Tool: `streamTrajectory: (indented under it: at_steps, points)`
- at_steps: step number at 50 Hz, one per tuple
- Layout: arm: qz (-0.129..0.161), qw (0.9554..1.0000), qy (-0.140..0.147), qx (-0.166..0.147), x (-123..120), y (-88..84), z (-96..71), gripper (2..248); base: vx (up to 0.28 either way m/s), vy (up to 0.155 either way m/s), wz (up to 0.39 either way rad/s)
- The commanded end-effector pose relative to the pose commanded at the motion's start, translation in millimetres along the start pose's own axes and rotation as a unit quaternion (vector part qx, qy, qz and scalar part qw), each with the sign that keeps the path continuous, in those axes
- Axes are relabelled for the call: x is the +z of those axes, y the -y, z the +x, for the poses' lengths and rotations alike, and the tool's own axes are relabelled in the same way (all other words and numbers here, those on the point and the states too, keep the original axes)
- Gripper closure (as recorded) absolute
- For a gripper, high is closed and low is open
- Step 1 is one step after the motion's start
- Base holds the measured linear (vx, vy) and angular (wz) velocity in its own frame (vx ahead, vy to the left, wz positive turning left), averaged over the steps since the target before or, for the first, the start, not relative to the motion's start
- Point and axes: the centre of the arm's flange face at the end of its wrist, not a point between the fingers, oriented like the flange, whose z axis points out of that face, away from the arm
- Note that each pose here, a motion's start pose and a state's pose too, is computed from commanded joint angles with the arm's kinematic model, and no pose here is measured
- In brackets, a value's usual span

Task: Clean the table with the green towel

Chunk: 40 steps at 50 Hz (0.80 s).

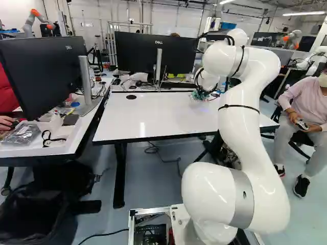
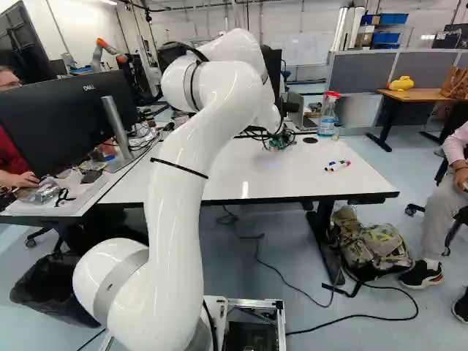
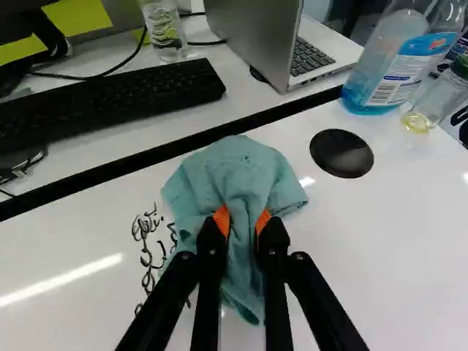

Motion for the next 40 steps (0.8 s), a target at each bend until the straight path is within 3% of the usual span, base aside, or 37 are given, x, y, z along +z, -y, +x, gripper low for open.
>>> streamTrajectory:
  at_steps: [19, 40]
  points:
    - [0.012, 0.9998, -0.013, -0.01, 18.5, 25.2, 9.8, 192, 0.0, 0.0, 0.0]
    - [0.027, 0.9994, -0.002, -0.023, 0.7, 54.1, 0.0, 192, 0.0, 0.0, 0.0]
